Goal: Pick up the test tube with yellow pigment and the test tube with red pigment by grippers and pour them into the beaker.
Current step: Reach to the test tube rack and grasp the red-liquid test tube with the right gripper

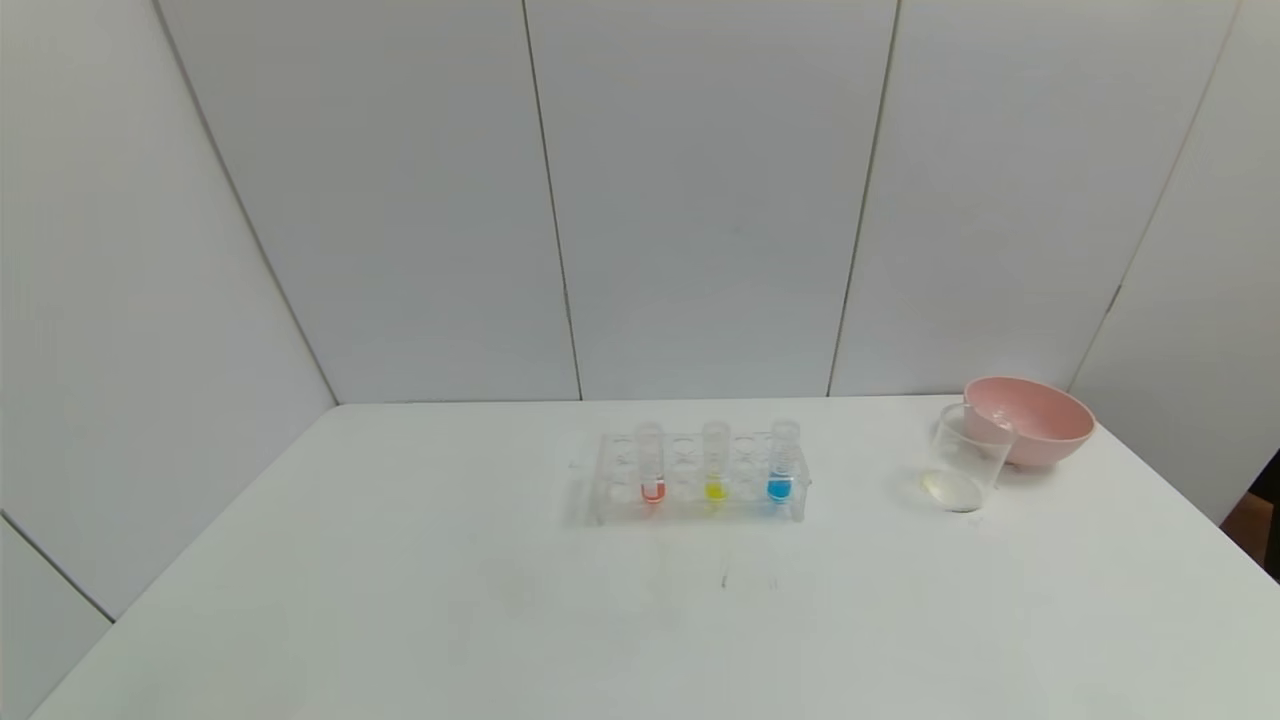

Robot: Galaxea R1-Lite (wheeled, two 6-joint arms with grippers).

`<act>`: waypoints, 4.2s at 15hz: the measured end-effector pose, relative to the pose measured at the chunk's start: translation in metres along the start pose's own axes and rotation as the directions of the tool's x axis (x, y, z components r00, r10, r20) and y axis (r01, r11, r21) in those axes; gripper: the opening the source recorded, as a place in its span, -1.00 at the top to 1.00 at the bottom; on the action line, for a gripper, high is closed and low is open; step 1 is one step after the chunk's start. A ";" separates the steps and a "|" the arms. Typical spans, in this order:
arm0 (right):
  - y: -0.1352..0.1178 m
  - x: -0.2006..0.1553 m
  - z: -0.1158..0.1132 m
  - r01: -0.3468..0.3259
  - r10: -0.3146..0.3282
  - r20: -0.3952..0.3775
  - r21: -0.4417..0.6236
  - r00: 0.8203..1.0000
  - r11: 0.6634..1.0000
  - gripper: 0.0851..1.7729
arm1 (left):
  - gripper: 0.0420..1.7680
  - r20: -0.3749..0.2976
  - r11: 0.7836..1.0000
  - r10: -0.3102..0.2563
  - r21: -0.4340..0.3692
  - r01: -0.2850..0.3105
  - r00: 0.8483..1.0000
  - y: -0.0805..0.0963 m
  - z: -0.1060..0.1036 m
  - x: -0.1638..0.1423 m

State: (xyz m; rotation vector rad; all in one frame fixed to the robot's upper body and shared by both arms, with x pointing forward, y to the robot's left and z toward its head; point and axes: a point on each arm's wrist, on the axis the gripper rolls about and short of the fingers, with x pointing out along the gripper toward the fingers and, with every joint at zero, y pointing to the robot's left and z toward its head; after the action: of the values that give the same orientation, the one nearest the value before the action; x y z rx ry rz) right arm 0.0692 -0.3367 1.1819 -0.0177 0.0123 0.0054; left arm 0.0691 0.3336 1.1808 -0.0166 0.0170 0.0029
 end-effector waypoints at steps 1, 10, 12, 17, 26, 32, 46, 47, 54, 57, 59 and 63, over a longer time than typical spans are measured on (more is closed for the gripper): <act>0.000 0.000 0.000 0.000 0.000 0.000 0.000 1.000 1.000 -0.93 | -0.94 0.000 1.000 0.000 0.000 0.000 1.000 0.000 0.000 0.000; 0.000 -0.003 0.014 -0.012 0.012 0.041 0.006 0.999 1.000 -0.93 | -0.94 0.000 1.000 0.000 0.000 0.000 1.000 0.000 0.000 0.000; 0.000 -0.003 0.024 -0.022 0.022 0.039 0.006 0.999 1.000 -0.93 | -0.94 0.000 1.000 0.000 0.000 0.000 1.000 0.000 0.000 0.000; -0.001 0.017 0.070 -0.033 0.033 -0.024 0.018 0.999 0.999 -0.93 | -0.94 0.000 1.000 0.000 0.000 0.000 1.000 0.000 0.000 0.000; 0.017 0.123 0.137 -0.192 0.199 -0.154 0.058 0.968 0.980 -0.93 | -0.94 0.000 1.000 0.000 0.000 0.000 1.000 0.000 0.000 0.000; 0.078 0.170 0.134 -0.331 0.339 -0.308 0.082 0.889 0.940 -0.93 | -0.94 0.000 1.000 0.000 0.000 0.000 1.000 0.000 0.000 0.000; 0.283 0.229 0.115 -0.393 0.374 -0.448 0.054 0.812 0.918 -0.93 | -0.94 0.000 1.000 0.000 0.000 0.000 1.000 0.000 0.000 0.000; 0.296 0.237 0.112 -0.382 0.361 -0.452 0.047 0.816 0.923 -0.93 | -0.94 0.000 1.000 0.000 0.000 0.000 1.000 0.000 0.000 0.000; 0.361 0.284 0.087 -0.312 0.295 -0.505 0.053 0.811 0.949 -0.93 | -0.94 0.000 1.000 0.000 0.000 0.000 1.000 0.000 0.000 0.000; 0.376 0.306 0.074 -0.260 0.240 -0.503 0.030 0.830 0.965 -0.93 | -0.94 0.000 1.000 0.000 0.000 0.000 1.000 0.000 0.000 0.000; 0.384 0.323 0.068 -0.223 0.208 -0.484 0.027 0.850 0.974 -0.93 | -0.94 0.000 1.000 0.000 0.000 0.000 1.000 0.000 0.000 0.000; 0.384 0.348 0.046 -0.171 0.149 -0.476 -0.003 0.867 0.985 -0.93 | -0.94 0.000 1.000 0.000 0.000 0.000 1.000 0.000 0.000 0.000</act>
State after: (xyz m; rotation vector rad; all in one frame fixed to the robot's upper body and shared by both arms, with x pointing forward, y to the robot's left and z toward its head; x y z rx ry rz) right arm 0.4156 0.0503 1.2166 -0.0633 0.5083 0.1691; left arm 0.0691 0.3336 1.1808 -0.0161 0.0170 0.0029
